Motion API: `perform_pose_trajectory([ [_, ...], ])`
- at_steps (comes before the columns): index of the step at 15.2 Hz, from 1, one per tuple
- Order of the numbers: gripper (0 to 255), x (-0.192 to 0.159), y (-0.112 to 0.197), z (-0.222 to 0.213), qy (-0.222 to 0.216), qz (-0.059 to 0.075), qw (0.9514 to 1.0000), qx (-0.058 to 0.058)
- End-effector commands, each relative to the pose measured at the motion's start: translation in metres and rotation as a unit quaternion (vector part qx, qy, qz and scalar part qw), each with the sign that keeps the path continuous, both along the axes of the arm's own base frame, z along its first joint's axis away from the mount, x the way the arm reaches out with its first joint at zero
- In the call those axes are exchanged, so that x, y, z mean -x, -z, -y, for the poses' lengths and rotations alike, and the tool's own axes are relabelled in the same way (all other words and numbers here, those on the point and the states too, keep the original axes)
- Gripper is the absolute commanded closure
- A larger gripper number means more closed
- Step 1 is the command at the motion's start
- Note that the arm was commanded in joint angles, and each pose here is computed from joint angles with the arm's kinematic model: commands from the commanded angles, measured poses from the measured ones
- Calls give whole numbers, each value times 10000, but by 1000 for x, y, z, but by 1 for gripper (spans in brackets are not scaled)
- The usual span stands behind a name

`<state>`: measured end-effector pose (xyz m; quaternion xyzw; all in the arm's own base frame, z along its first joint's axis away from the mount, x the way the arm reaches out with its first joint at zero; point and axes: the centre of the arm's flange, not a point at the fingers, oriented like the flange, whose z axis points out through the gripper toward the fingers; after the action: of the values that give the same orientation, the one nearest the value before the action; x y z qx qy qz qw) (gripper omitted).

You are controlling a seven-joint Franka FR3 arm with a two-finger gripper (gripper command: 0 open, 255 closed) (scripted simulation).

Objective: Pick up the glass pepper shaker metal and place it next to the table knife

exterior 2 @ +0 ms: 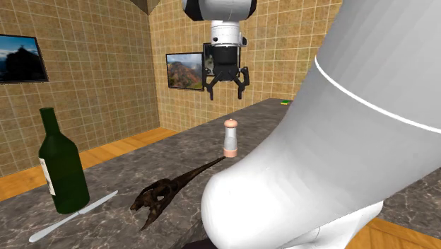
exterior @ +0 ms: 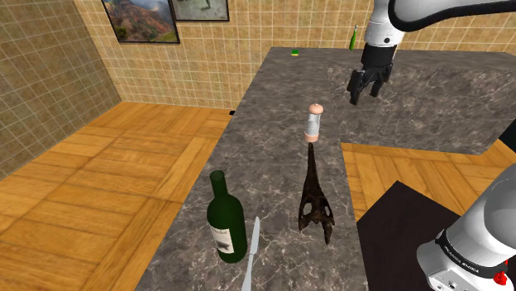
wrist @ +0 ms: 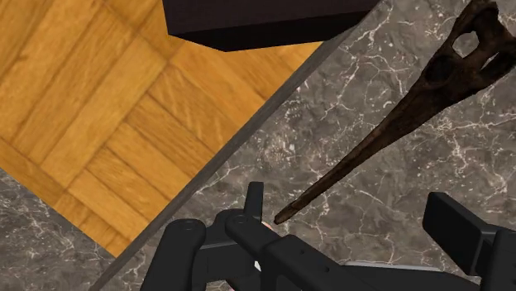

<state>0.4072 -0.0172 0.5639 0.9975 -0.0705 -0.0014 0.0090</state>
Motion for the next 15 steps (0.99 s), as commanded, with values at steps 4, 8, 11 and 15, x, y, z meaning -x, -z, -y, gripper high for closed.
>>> perform_pose_trajectory([
  [4,0,-58,33,13,124,-34,9998,157],
  [8,0,-103,59,25,226,-64,9993,282],
  [11,0,-137,78,34,301,-87,9988,375],
  [15,0,-181,103,49,402,-117,9979,500],
])
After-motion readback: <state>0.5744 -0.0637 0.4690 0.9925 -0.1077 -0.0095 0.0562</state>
